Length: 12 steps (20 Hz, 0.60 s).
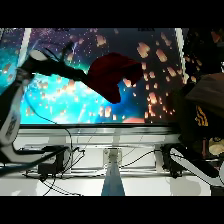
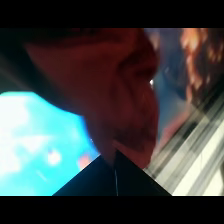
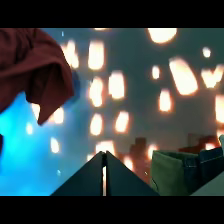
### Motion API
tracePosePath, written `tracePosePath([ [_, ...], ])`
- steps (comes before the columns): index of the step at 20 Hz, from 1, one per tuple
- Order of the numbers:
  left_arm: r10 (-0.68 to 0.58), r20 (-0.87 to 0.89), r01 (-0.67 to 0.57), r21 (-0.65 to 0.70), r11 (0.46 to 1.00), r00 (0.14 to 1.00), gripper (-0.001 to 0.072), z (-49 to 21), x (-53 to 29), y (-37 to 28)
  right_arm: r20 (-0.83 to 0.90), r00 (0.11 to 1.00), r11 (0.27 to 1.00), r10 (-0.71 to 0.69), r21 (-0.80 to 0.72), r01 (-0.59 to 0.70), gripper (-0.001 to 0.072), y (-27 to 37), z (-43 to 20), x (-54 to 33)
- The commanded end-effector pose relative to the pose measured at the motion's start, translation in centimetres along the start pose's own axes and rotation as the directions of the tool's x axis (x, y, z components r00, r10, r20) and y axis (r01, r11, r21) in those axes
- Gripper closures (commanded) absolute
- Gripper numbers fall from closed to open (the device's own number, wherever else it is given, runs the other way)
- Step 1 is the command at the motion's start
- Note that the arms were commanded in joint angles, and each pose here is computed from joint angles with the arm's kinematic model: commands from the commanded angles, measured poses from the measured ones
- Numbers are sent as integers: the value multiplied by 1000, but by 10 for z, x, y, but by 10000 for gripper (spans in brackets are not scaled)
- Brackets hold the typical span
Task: Fold the clothes and pants, and hang the long-sleeved shirts on hangers.
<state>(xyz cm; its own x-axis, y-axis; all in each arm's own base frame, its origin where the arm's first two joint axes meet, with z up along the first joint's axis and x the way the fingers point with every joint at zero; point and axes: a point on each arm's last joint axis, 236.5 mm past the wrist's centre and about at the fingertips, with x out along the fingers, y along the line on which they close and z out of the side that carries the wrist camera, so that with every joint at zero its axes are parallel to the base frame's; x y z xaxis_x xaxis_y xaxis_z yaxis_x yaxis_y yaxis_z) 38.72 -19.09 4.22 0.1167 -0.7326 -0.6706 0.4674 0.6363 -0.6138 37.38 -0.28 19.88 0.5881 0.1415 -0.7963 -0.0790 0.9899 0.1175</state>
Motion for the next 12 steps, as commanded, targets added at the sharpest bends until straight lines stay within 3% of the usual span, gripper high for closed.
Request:
tracePosePath([
  [1, 101, 190, -129, 140, 982, 977, 692, 26, -91, -36, -57, 998, 995, 4, -100, -10, 699, -2, -15, 13],
  [6, 348, 349, -433, 206, 877, 870, 692, 12, -186, -50, -231, 972, 998, 43, -37, -53, 700, -6, -80, 71],
  [10, 582, 341, -660, 187, 727, 738, 691, -13, -236, -21, -352, 907, 973, 231, 97, -210, 699, 31, -139, 102],
  [12, 611, 334, -685, 174, 708, 717, 691, -17, -242, -16, -347, 862, 929, 369, 126, -347, 699, 62, -151, 106],
])
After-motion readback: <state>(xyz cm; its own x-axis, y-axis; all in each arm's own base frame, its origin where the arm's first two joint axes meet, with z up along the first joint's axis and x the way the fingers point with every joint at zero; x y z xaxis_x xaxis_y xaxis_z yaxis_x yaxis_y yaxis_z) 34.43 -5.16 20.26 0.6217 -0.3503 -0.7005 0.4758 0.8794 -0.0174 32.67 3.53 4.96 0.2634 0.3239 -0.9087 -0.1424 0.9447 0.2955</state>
